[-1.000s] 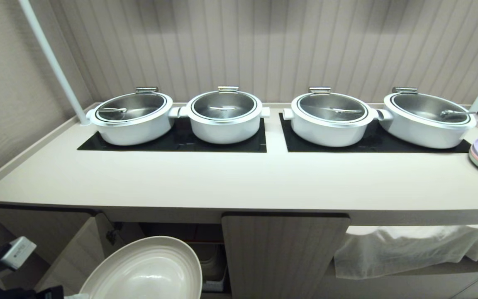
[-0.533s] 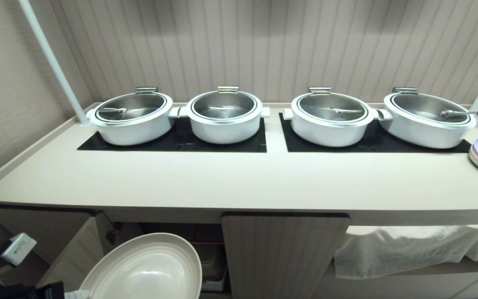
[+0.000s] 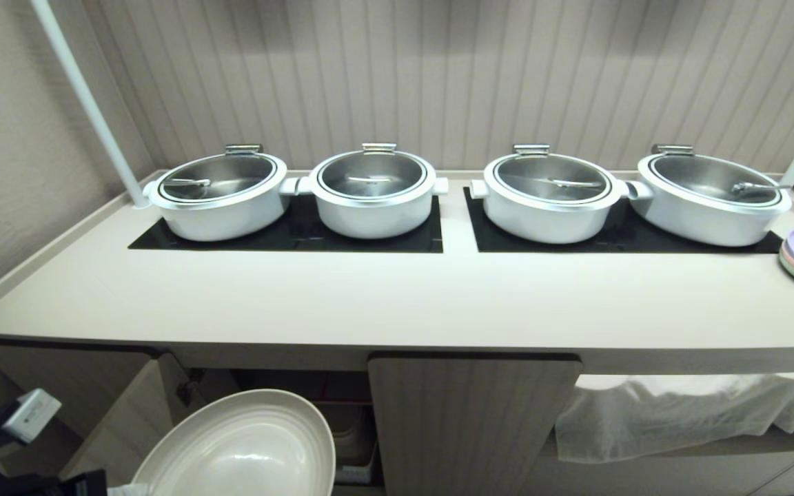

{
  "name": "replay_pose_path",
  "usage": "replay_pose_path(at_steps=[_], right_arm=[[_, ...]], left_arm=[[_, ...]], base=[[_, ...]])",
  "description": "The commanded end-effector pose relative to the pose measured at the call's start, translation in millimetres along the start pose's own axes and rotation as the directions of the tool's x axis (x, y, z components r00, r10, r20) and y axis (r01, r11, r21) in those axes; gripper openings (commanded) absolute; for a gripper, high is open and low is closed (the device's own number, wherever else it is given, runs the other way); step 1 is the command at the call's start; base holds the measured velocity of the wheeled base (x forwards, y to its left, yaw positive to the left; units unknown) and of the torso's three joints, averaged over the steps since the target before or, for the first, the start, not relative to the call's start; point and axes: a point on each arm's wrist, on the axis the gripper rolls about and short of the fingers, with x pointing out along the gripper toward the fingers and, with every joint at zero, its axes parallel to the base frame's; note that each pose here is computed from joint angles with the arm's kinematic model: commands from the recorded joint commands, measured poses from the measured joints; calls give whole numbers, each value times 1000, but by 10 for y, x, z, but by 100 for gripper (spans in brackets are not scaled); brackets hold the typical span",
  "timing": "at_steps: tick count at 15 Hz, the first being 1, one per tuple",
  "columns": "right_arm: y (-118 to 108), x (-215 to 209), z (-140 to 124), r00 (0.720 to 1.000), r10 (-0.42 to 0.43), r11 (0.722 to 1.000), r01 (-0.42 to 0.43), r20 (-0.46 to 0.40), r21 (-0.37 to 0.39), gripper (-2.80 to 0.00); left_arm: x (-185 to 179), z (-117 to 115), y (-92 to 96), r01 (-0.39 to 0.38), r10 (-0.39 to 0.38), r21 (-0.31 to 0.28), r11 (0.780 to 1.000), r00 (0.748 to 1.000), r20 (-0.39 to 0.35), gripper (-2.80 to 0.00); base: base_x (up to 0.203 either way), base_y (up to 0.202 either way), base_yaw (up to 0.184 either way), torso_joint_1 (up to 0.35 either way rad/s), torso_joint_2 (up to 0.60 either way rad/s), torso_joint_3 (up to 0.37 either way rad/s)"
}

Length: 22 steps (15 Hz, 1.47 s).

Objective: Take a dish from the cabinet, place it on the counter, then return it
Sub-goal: Place it on the table

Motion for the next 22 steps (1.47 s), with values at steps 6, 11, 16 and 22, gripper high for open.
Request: replay_pose_path(at_steps=[6, 11, 16, 22], right_arm=[[0, 1, -1, 1000, 1, 1000, -1, -1, 0, -280], [0, 1, -2, 1000, 1, 1000, -1, -1, 0, -280], [0, 0, 0, 1000, 2, 1000, -2, 0, 0, -280], [0, 1, 0, 1000, 2, 1000, -2, -1, 0, -280]], left_arm=[[-13, -51, 24, -10, 10, -5, 1000, 1000, 5, -280], [-6, -129, 64, -22, 22, -14, 1000, 1000, -11, -280], [-10, -146, 70, -20, 20, -15, 1000, 1000, -11, -280], [-16, -180, 82, -18, 18, -15, 1000, 1000, -12, -280]], base=[[0, 0, 0, 0, 0, 0], [0, 0, 0, 0, 0, 0], [0, 0, 0, 0, 0, 0], [0, 0, 0, 0, 0, 0]])
